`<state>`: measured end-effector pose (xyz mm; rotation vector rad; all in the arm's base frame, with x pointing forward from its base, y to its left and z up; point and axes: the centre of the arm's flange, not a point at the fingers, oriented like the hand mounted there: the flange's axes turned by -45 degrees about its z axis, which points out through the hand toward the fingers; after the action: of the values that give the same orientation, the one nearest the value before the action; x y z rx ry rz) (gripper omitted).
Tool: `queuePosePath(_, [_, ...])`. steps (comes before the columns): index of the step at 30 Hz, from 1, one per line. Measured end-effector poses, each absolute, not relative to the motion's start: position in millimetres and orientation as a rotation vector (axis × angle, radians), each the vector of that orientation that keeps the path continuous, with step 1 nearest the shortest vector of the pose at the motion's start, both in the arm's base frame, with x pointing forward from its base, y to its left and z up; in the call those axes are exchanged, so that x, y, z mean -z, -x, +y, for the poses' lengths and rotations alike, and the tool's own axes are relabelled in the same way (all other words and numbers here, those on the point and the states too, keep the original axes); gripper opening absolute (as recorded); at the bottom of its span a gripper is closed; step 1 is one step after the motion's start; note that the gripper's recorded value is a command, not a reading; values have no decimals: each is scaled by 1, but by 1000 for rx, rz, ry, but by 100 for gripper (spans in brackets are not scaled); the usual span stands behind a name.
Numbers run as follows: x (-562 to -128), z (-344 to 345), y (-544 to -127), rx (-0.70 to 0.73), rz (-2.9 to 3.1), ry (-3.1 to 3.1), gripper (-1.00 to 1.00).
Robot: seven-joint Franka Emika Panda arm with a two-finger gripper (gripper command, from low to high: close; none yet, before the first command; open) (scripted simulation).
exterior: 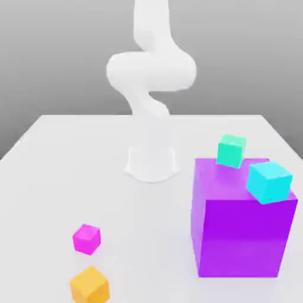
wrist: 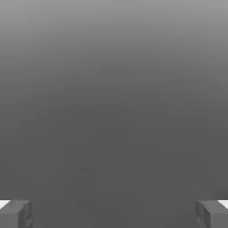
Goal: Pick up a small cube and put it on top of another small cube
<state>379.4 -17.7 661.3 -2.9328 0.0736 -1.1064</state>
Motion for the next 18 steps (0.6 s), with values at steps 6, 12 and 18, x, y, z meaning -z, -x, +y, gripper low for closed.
queuePosePath(6, [-515,-68,-433,786,228,3026,0])
queuePosePath(12, [-373,-111,-430,474,383,3076,0])
queuePosePath(18, [-245,-146,-379,158,556,3085,0])
